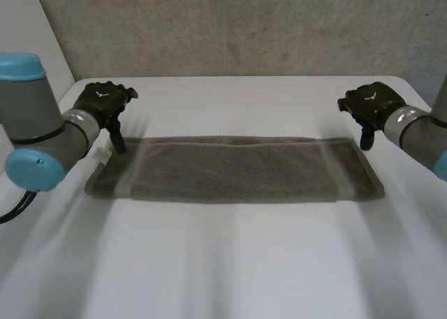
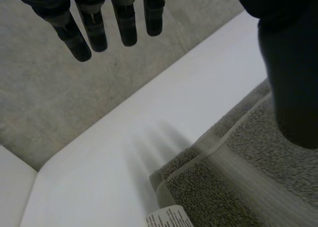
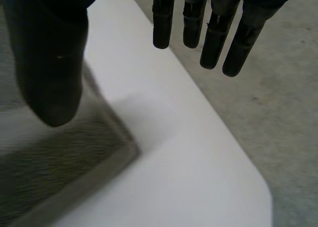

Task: Fold the towel.

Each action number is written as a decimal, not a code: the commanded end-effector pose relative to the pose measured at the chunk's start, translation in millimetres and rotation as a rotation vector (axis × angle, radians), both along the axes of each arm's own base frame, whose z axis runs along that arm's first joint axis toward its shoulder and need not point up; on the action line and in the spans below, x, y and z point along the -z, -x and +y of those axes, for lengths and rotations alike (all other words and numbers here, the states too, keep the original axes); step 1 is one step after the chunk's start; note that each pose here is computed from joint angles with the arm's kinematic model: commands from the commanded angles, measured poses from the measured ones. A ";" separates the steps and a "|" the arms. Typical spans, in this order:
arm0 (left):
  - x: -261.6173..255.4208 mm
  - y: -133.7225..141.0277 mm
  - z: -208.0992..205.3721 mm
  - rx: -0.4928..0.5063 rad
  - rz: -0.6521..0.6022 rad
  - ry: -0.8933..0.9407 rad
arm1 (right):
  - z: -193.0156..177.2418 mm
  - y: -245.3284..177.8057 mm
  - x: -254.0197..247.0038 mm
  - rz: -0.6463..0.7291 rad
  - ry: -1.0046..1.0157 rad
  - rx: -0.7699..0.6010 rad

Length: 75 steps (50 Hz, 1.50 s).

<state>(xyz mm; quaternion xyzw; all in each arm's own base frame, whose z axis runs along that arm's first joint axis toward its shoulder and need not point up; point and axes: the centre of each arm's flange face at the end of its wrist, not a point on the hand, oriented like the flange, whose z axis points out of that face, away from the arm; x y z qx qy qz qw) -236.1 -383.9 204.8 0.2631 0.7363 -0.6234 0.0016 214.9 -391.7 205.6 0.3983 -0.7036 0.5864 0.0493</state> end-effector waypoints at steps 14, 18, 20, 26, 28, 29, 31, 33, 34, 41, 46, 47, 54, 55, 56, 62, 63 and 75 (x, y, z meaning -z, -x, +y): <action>7.7 -18.2 96.9 0.097 0.211 0.017 | 63.3 43.8 43.8 -0.013 -0.195 0.034; 15.9 -15.8 105.4 0.131 0.245 0.014 | 56.4 49.6 53.3 -0.022 -0.173 0.052; 16.0 -15.5 106.2 0.134 0.247 0.025 | 53.4 50.3 59.3 -0.022 -0.170 0.055; 18.5 -13.8 110.0 0.143 0.248 0.033 | 45.9 51.3 71.1 -0.022 -0.161 0.057; 18.1 -13.9 109.7 0.142 0.248 0.035 | 44.5 51.9 71.1 -0.022 -0.157 0.059; 17.6 -13.9 109.7 0.142 0.249 0.036 | 43.4 52.4 72.2 -0.023 -0.159 0.060; 17.1 -13.9 109.8 0.142 0.250 0.037 | 42.1 54.0 75.2 -0.021 -0.166 0.065; 17.1 -13.9 109.8 0.142 0.250 0.037 | 40.9 55.6 78.3 -0.022 -0.174 0.069; 17.1 -13.9 109.8 0.142 0.250 0.037 | 40.8 56.0 79.9 -0.022 -0.178 0.069; 17.6 -13.5 110.1 0.143 0.249 0.036 | 37.5 58.9 79.2 -0.011 -0.167 0.084; 17.1 -13.9 109.8 0.142 0.250 0.037 | 21.5 81.5 70.2 -0.013 -0.138 0.150; 17.1 -13.9 109.8 0.142 0.250 0.037 | 21.5 81.6 70.2 -0.013 -0.138 0.150; 17.0 -15.2 109.1 0.137 0.250 0.038 | -0.4 139.5 58.9 0.019 -0.099 0.281; 17.0 -15.2 109.1 0.137 0.250 0.038 | -0.5 139.7 58.8 0.019 -0.098 0.281; 17.0 -15.8 108.7 0.134 0.250 0.038 | -6.4 155.6 53.4 0.040 -0.079 0.312; 17.4 -16.1 108.9 0.131 0.248 0.038 | -27.5 197.4 18.1 0.123 0.012 0.391; 17.4 -15.7 109.2 0.133 0.248 0.037 | -30.7 195.1 5.0 0.125 0.031 0.398; 17.3 -13.3 111.0 0.141 0.246 0.039 | 52.2 -53.5 -51.8 -0.027 0.166 -0.156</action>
